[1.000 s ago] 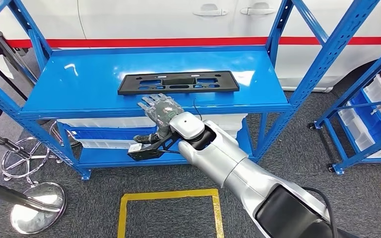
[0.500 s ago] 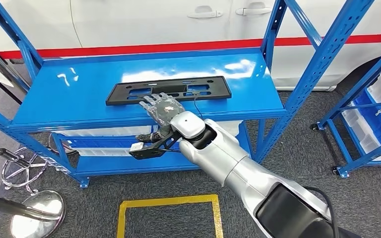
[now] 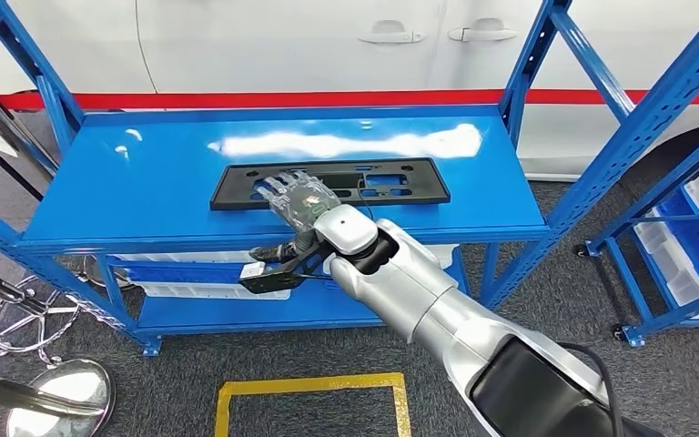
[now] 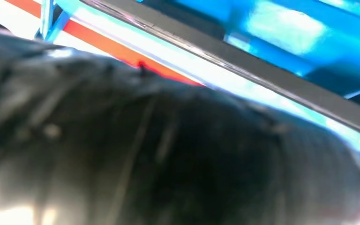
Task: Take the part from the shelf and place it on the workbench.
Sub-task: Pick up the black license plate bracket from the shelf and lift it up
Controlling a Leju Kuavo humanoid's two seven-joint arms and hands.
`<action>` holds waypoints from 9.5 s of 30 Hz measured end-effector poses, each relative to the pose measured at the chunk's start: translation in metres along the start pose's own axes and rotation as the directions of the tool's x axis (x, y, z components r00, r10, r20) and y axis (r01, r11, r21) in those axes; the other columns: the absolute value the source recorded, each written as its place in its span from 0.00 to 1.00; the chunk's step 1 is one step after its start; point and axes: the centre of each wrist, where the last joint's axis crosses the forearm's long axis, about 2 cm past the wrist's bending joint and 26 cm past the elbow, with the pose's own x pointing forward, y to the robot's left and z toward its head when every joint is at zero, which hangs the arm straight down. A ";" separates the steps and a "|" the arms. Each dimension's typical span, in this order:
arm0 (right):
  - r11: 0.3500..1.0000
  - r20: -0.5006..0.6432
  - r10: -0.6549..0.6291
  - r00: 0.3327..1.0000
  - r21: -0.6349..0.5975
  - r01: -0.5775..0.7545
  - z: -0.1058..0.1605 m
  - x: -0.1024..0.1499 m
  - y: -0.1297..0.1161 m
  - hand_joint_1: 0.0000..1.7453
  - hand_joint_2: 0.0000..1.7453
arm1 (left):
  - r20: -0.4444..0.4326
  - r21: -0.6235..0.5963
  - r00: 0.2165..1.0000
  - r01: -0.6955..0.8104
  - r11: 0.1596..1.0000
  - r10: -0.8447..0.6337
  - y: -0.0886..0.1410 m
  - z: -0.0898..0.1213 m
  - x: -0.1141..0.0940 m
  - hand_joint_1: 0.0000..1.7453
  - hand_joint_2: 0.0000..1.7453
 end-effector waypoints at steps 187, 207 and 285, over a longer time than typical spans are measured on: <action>0.969 -0.163 0.148 0.975 -0.171 -0.176 0.050 -0.058 -0.015 1.00 1.00 | 0.023 0.001 0.996 -0.087 0.996 0.087 -0.005 0.001 -0.001 0.00 1.00; 0.968 -0.175 0.128 0.976 -0.192 -0.161 0.058 -0.063 0.000 1.00 1.00 | 0.020 -0.029 0.996 -0.087 0.996 0.087 -0.008 0.002 -0.002 0.00 1.00; 0.937 -0.230 0.193 0.954 -0.245 -0.248 0.078 -0.112 -0.095 1.00 1.00 | 0.049 -0.049 0.999 -0.002 0.999 0.004 -0.008 0.001 -0.001 0.00 1.00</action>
